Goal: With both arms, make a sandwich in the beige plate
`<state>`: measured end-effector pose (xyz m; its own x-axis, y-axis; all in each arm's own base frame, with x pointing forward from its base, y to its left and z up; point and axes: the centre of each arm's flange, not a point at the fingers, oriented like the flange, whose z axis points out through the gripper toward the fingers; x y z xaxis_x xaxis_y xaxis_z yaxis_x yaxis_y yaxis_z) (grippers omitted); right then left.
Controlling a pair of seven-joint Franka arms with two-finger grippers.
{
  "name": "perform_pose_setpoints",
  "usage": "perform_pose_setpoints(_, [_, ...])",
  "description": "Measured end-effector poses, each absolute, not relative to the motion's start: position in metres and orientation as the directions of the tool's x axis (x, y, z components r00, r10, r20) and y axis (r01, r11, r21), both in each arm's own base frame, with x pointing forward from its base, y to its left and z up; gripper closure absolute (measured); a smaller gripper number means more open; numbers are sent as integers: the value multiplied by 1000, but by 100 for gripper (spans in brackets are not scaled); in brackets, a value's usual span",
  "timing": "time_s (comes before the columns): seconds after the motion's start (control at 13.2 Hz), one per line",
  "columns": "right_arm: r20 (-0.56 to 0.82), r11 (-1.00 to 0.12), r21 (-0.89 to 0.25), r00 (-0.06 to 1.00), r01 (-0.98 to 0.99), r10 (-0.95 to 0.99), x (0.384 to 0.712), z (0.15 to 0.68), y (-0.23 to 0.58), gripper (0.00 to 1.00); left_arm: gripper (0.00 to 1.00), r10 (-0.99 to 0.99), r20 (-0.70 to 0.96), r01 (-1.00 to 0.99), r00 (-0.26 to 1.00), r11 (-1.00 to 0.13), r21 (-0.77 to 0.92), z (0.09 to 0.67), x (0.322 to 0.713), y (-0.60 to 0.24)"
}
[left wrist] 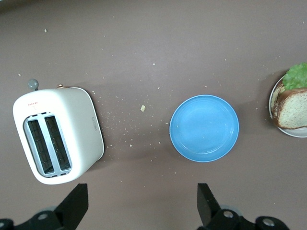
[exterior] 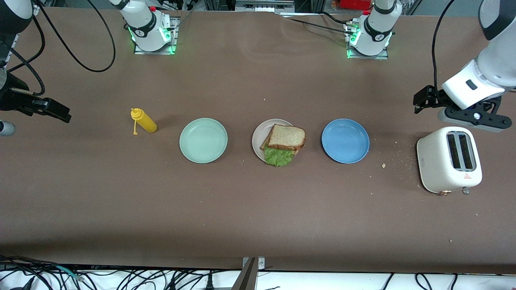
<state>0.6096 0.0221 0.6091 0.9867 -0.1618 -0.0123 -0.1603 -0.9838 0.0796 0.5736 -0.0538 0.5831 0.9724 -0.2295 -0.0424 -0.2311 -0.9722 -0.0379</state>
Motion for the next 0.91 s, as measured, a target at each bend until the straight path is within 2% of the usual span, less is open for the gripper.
perform_pose_setpoints(0.23, [-10, -984, 78, 987, -160, -162, 610, 609, 23, 0, 0, -216, -32, -216, 976, -976, 9, 585, 572, -59])
perform_pose_setpoints(0.91, [-6, -984, 74, 987, -162, -163, 610, 610, 24, 0, 0, -135, -70, -134, 988, -991, 7, 585, 565, -57])
